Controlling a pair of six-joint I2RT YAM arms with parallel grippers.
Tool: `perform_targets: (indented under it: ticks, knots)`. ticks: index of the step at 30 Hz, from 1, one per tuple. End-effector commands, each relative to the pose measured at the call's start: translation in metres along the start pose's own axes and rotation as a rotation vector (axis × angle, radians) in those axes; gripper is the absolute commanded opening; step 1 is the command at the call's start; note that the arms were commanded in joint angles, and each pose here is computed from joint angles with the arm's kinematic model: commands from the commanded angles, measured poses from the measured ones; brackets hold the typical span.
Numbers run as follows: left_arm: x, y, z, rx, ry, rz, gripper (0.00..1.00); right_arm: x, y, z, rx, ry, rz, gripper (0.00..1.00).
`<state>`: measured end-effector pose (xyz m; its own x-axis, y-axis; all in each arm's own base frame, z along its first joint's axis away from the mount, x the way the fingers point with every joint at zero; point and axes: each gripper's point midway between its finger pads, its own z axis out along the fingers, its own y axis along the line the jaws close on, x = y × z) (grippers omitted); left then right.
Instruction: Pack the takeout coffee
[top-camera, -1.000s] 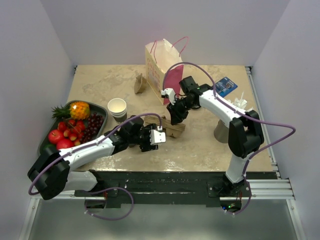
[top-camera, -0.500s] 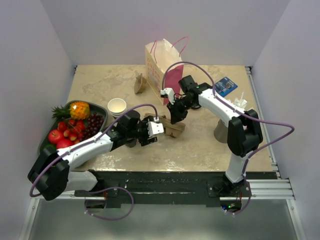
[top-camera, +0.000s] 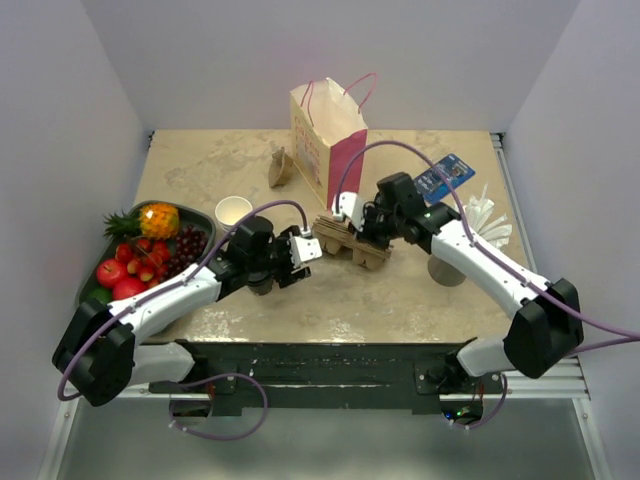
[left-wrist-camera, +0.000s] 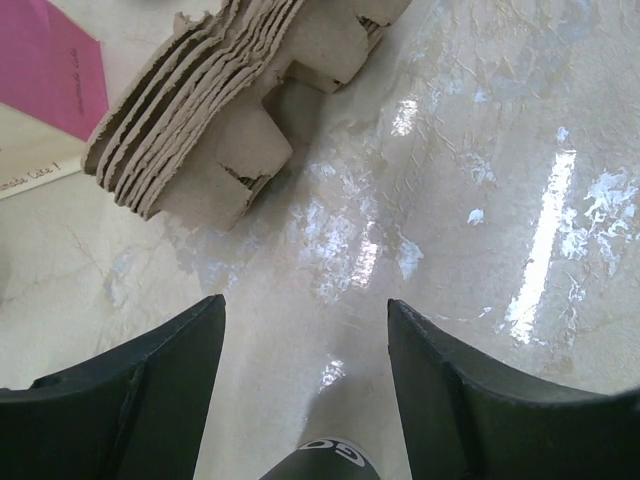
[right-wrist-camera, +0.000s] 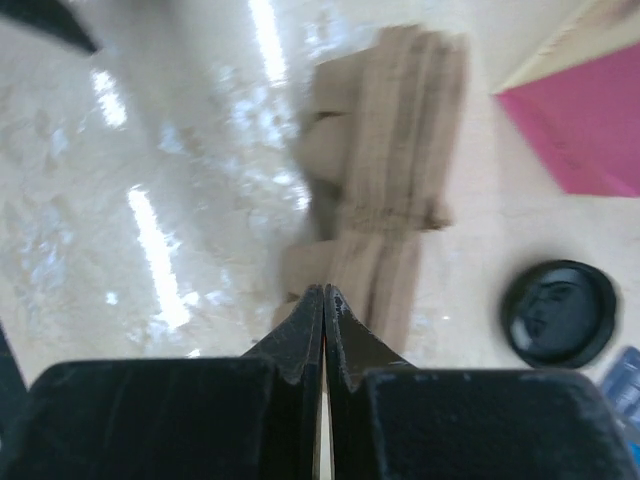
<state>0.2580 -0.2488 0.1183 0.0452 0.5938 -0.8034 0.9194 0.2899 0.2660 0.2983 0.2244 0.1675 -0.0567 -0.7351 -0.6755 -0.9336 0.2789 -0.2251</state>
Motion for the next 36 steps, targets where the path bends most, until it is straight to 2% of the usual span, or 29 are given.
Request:
perform_targets:
  ticks: [1,3,6,9,10,13,15,16,17,19,21,22,29,36]
  knots:
    - [-0.031,0.018,-0.01,-0.046,-0.091,0.006,0.7,0.015,0.03,0.011,-0.06,0.023,-0.057,0.01]
    - [-0.033,0.022,-0.012,-0.061,-0.097,-0.002,0.7,0.007,0.032,0.007,-0.05,-0.004,0.011,0.02]
    - [-0.036,0.029,-0.014,-0.08,-0.109,-0.032,0.72,-0.008,0.01,0.003,0.007,-0.047,0.135,0.05]
    - [-0.042,0.034,-0.015,-0.087,-0.123,-0.048,0.75,-0.02,-0.018,-0.001,0.051,-0.076,0.191,0.2]
    - [-0.045,0.034,-0.015,-0.084,-0.127,-0.05,0.76,-0.018,-0.023,0.005,0.047,-0.063,0.199,0.32]
    - [-0.053,0.041,-0.016,-0.094,-0.141,-0.057,0.78,-0.018,-0.035,0.01,0.047,-0.052,0.188,0.46]
    - [-0.059,0.046,-0.019,-0.103,-0.155,-0.068,0.79,-0.007,-0.03,0.017,-0.008,-0.011,0.221,0.53]
    - [-0.061,0.047,-0.02,-0.106,-0.159,-0.074,0.79,-0.006,-0.033,0.017,-0.021,-0.001,0.233,0.65]
    - [-0.066,0.052,-0.022,-0.115,-0.167,-0.074,0.79,0.009,-0.025,0.026,-0.072,0.055,0.252,0.69]
    - [-0.068,0.054,-0.025,-0.121,-0.171,-0.083,0.8,0.018,-0.017,0.031,-0.109,0.084,0.27,0.83]
    - [-0.07,0.06,-0.029,-0.134,-0.172,-0.085,0.8,0.02,-0.013,0.032,-0.126,0.084,0.266,0.89]
    - [-0.072,0.062,-0.031,-0.14,-0.174,-0.084,0.8,0.022,-0.01,0.032,-0.13,0.086,0.271,0.99]
    - [-0.073,0.072,-0.042,-0.174,-0.18,-0.083,0.8,0.042,-0.004,0.039,-0.13,0.141,0.282,0.99]
    - [-0.074,0.086,-0.057,-0.228,-0.176,-0.075,0.81,0.063,0.008,0.049,-0.18,0.2,0.277,0.86]
